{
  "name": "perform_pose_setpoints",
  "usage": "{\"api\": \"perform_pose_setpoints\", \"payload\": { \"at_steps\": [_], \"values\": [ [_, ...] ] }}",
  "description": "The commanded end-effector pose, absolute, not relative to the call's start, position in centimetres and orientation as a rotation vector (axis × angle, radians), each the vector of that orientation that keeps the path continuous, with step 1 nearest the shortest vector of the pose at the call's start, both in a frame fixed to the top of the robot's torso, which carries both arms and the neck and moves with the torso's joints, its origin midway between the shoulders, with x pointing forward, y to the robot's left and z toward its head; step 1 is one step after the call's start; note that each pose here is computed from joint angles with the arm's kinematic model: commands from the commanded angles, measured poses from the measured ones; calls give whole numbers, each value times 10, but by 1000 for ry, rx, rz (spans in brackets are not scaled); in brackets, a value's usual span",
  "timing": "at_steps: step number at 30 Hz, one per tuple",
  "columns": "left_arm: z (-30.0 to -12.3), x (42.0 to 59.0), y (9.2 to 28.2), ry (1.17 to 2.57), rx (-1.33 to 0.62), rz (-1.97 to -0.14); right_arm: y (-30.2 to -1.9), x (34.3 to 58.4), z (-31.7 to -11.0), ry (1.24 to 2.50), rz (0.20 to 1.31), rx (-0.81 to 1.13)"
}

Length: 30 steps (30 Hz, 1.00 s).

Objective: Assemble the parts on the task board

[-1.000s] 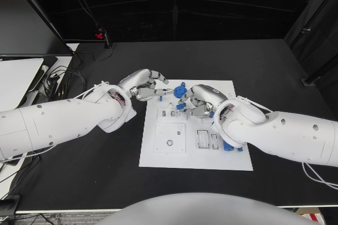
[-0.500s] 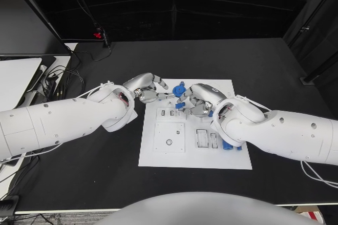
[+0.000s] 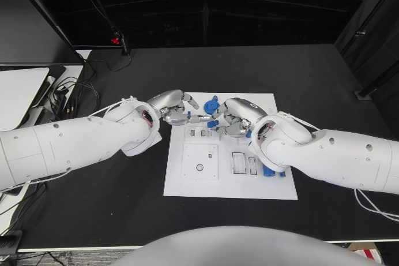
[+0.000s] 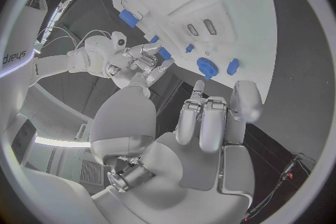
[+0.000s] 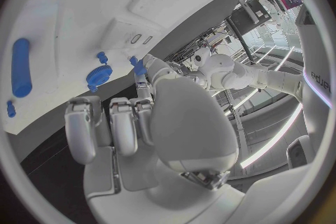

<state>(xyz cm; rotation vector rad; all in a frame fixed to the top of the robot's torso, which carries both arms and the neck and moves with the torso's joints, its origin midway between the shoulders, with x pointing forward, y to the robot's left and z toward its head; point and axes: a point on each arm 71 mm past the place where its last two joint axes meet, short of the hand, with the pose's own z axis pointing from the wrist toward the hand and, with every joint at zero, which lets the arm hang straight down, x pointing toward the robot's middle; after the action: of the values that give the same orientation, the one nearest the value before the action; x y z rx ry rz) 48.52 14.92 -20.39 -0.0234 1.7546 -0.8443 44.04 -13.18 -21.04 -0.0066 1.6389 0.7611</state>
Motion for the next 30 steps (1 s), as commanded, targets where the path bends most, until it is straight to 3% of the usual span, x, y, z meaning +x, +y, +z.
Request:
{"api": "perform_pose_setpoints", "payload": {
  "at_steps": [1,30],
  "values": [
    [-206,484,147,1777,28,-815,-131,441,-209,1626,772,-4],
    [-210,487,142,1782,19,-789,-127,441,-209,1633,781,-6]
  ]
}}
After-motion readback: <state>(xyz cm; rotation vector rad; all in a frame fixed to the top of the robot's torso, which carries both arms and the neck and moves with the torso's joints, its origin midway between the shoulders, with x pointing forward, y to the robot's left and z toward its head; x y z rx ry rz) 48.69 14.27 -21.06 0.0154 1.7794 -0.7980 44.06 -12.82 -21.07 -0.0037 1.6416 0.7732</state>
